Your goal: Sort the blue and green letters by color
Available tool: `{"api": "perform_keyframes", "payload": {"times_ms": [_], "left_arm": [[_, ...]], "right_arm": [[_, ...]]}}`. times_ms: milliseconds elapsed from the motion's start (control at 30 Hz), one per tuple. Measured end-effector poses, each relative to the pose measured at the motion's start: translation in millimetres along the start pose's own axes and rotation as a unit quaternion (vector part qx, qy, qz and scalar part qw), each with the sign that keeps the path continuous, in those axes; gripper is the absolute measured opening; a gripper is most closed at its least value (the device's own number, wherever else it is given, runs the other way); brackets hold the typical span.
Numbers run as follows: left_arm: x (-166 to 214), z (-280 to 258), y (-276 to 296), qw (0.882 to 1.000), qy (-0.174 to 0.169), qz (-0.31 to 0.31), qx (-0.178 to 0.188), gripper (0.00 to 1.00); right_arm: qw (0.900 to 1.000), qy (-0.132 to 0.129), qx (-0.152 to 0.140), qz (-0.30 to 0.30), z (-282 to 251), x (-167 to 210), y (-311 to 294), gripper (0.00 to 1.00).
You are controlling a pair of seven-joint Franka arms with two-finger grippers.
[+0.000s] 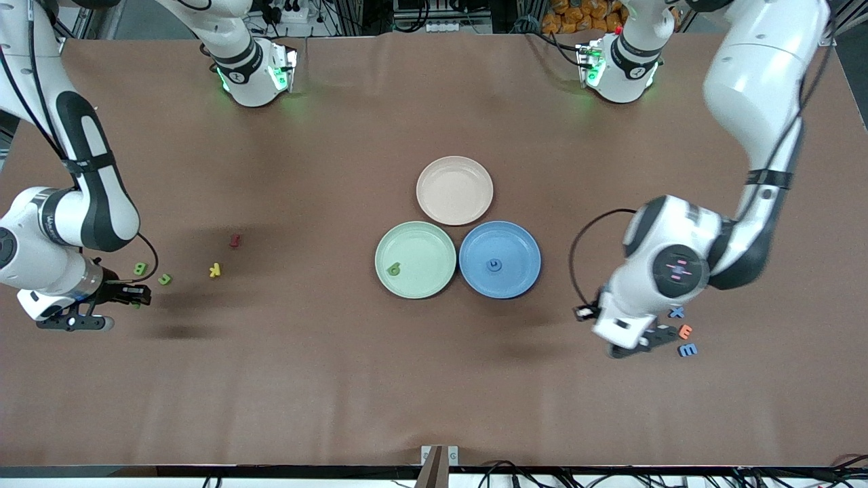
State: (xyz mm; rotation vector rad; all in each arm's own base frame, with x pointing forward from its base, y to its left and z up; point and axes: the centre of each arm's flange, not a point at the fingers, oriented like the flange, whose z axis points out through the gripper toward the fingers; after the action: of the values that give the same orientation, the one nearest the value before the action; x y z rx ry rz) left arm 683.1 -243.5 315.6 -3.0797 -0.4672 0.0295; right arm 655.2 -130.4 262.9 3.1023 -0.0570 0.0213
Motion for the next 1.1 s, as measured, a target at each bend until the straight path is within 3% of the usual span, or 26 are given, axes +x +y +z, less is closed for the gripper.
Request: {"api": "perform_keyframes", "payload": {"times_ms": [200, 500, 734, 1101], "left_arm": [[-41, 1, 48, 1.0, 0.0, -0.013, 0.003, 0.31], [-95, 15, 98, 1.0, -0.01, -0.014, 0.012, 0.31], [-136, 47, 111, 0.998, -0.038, 0.013, 0.051, 0.33], [-135, 56, 106, 0.997, -0.045, 0.039, 0.057, 0.78]], "right_arm": [[0.999, -0.001, 0.036, 0.033, -11, 12, -78, 0.44], [0.995, -0.006, 0.042, 0.085, -17, 7, -208, 0.44], [0.993, -0.011, 0.045, 0.108, -21, -13, -302, 0.44], [0.99, -0.017, 0.057, 0.129, -32, -49, -404, 0.44]]}}
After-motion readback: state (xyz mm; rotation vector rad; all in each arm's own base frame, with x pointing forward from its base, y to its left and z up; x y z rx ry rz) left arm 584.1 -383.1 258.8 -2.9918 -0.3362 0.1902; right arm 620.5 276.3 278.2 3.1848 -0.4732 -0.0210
